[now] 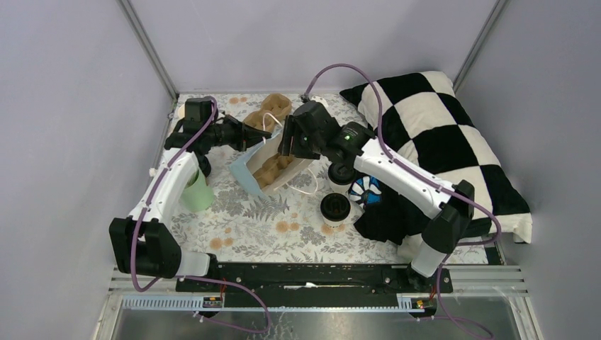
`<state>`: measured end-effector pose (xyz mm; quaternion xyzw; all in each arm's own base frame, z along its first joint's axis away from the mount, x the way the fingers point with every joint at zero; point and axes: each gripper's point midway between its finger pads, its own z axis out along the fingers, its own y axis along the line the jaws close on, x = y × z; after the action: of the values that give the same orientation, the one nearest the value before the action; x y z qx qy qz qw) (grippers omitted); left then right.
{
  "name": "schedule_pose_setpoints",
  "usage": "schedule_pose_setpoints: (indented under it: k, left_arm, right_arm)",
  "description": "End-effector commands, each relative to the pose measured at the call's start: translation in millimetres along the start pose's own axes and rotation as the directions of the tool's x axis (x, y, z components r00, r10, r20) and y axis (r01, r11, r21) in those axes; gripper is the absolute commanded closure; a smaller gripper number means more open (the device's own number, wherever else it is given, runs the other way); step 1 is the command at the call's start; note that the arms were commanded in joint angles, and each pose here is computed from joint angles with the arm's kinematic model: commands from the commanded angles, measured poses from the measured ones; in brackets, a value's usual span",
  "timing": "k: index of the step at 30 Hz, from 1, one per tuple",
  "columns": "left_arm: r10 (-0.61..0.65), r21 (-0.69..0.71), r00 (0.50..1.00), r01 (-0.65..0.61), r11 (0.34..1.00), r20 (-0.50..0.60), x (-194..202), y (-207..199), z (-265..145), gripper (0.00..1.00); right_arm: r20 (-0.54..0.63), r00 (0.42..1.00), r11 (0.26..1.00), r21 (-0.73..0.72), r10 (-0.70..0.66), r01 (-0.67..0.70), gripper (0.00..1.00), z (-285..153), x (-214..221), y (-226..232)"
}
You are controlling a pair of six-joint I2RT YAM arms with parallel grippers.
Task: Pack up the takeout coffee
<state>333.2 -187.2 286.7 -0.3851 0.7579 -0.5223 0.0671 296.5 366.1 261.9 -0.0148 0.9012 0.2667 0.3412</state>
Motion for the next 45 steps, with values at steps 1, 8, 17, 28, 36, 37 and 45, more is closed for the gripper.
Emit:
schedule_pose_setpoints:
  k: [1,8,17,28,36,37,45]
  left_arm:
    - [-0.04,0.041,0.998,0.039,0.998,0.04,-2,-6,-4,1.0]
    - [-0.072,0.043,0.997,0.07,0.997,0.03,2,-5,-6,1.0]
    - [-0.072,0.051,0.997,0.071,0.996,0.031,9,-10,-6,1.0]
    - [-0.076,0.05,0.997,0.075,0.996,0.029,17,-15,-2,1.0]
    - [-0.025,0.045,0.999,0.023,0.999,0.043,18,-14,-6,1.0]
    - [-0.008,0.031,0.999,0.006,0.999,0.054,17,-13,-7,1.0]
    - [0.024,0.023,0.997,-0.026,0.999,0.076,11,-13,-15,1.0]
  right_arm:
    - [-0.032,0.992,0.992,0.038,0.119,-0.118,0.36,24,12,-1]
    - [-0.072,0.954,0.954,0.1,0.291,-0.284,0.41,54,34,-5]
    - [-0.013,0.899,0.883,0.196,0.438,-0.427,0.44,75,48,-20]
    - [-0.025,0.885,0.871,0.197,0.464,-0.451,0.44,84,63,-12]
    - [0.037,0.961,0.954,0.113,0.274,-0.276,0.39,71,39,-8]
    - [0.051,0.977,0.972,0.101,0.209,-0.213,0.35,62,30,-6]
    - [0.013,0.991,0.991,0.033,-0.131,0.131,0.18,-30,13,-13]
